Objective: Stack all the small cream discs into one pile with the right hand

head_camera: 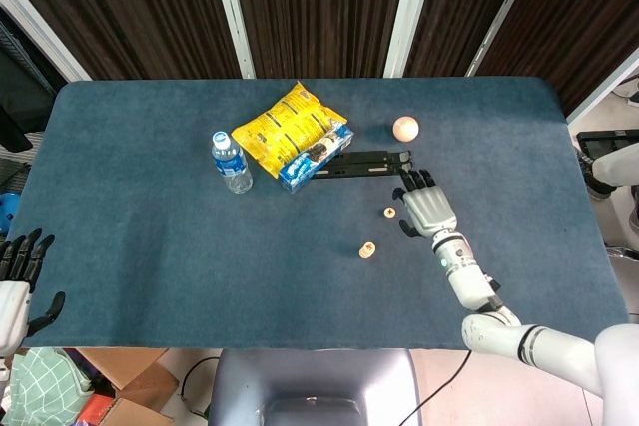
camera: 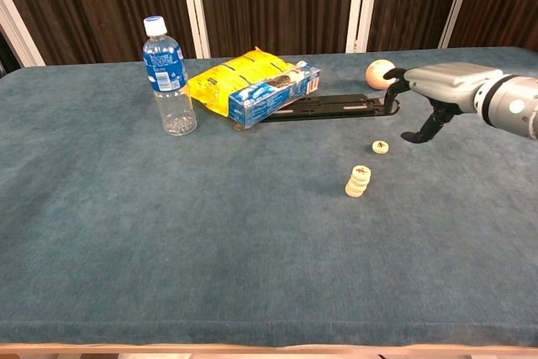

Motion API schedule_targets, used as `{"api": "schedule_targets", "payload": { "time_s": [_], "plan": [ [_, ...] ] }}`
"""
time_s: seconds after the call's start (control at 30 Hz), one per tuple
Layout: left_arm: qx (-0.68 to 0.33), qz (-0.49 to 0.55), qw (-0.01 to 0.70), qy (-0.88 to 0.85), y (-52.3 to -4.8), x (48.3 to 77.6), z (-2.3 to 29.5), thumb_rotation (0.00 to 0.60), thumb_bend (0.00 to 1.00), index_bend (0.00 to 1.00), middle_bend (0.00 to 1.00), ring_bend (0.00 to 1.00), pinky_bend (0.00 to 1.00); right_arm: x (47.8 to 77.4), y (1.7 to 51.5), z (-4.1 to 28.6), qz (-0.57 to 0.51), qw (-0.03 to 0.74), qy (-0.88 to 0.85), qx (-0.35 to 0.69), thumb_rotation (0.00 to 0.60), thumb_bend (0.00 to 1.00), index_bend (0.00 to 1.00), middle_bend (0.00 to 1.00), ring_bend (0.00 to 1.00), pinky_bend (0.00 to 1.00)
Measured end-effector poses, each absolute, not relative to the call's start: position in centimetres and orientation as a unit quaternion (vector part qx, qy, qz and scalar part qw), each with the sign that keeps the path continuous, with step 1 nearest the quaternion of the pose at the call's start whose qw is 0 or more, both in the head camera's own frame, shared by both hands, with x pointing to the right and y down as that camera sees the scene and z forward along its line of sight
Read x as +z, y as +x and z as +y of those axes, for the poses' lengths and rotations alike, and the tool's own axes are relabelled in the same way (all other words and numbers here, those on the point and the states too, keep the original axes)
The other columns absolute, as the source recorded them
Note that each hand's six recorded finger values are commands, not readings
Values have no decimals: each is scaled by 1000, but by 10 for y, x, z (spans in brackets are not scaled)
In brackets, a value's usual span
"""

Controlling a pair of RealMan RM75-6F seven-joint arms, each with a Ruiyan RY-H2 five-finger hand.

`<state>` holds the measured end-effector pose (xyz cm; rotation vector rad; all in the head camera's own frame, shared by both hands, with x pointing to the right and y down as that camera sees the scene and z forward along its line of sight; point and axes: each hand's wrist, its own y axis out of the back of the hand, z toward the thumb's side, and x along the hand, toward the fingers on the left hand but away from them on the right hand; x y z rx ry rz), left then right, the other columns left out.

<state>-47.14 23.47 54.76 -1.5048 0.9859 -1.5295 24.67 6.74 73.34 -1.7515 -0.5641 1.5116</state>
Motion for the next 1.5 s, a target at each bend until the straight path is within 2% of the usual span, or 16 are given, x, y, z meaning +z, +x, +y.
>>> {"api": "schedule_targets", "payload": {
  "time_s": [0.4,1.27,1.5],
  "plan": [
    [-604,383,380,-586,-472,551,233,600,378,0,0,0,94,771,236,65,-207,350,-679,612,600,466,495,34,0,0],
    [-605,384,381,-585,-472,551,231,600,378,0,0,0,94,787,224,67,-202,335,-684,616,600,467,574,33,0,0],
    [-604,384,382,-585,-470,551,231,600,379,0,0,0,94,786,224,66,-204,338,-682,615,600,467,637,42,0,0]
  ]
}}
